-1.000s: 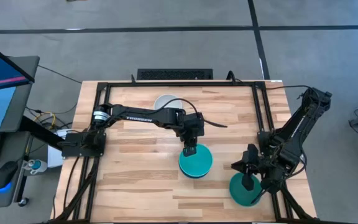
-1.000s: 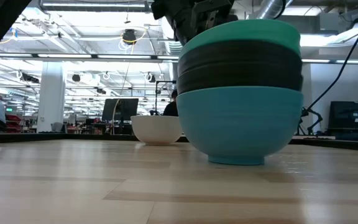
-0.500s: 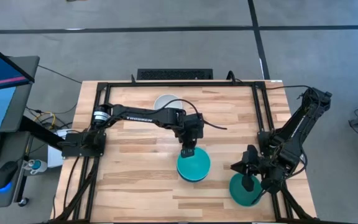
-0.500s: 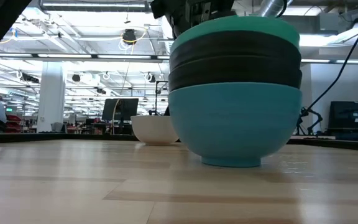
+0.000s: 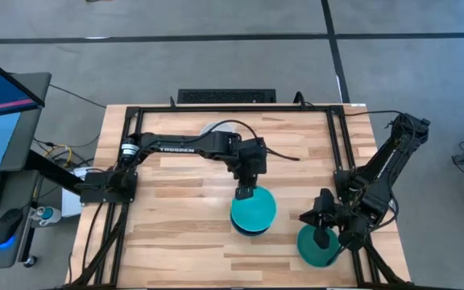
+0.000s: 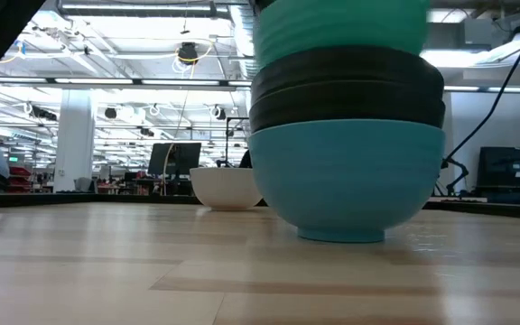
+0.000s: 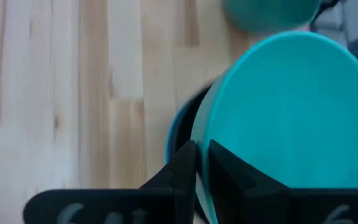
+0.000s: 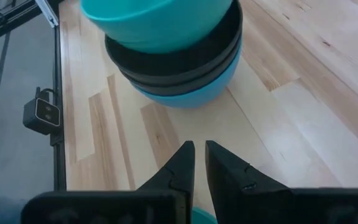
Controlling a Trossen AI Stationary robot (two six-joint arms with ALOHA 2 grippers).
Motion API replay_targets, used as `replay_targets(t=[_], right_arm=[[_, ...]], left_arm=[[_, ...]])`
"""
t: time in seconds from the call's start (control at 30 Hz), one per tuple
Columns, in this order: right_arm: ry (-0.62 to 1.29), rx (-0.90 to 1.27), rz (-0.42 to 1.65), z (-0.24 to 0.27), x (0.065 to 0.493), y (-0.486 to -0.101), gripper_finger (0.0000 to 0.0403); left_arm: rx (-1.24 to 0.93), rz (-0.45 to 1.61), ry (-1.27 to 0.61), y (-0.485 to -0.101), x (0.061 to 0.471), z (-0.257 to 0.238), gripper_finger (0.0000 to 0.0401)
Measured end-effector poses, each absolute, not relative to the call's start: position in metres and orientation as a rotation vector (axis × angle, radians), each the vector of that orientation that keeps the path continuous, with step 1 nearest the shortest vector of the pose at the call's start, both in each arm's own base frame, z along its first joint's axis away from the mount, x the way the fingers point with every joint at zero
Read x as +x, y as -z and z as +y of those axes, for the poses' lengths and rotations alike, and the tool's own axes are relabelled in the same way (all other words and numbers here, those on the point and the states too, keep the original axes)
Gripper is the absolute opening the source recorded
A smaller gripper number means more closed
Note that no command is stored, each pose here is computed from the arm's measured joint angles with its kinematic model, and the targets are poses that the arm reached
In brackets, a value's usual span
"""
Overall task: Nest bowls inside each other
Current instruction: Stack the light blue bowl on top of the black bowl, then stack the white bowl on top of the light blue bowl
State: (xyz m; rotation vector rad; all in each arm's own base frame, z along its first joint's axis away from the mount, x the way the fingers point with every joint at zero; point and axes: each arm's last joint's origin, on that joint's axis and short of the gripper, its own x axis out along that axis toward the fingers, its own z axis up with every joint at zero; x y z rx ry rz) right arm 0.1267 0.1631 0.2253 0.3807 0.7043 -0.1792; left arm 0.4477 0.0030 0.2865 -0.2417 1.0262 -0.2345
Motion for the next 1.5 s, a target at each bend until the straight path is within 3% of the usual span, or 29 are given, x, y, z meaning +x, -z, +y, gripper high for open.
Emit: replay_targets(t=[0.57,1.0,1.5], right_arm=[[0.167,0.406,0.692,0.165,0.128,-0.227,0.0061],[0.158,0.424,0.683,0.166,0.129,-0.228,0.0061],[0.156,0.427,0.683,0.167,0.129,-0.228,0.0061]], left_arm=[[-0.225,1.099,0.273,-0.266,0.443,-0.006,0.0028],[-0.289,1.062,0.253,-0.261,0.447,-0.005,0.0127],[-0.333,1.024,0.294,-0.281,0.446,0.014,0.0126]])
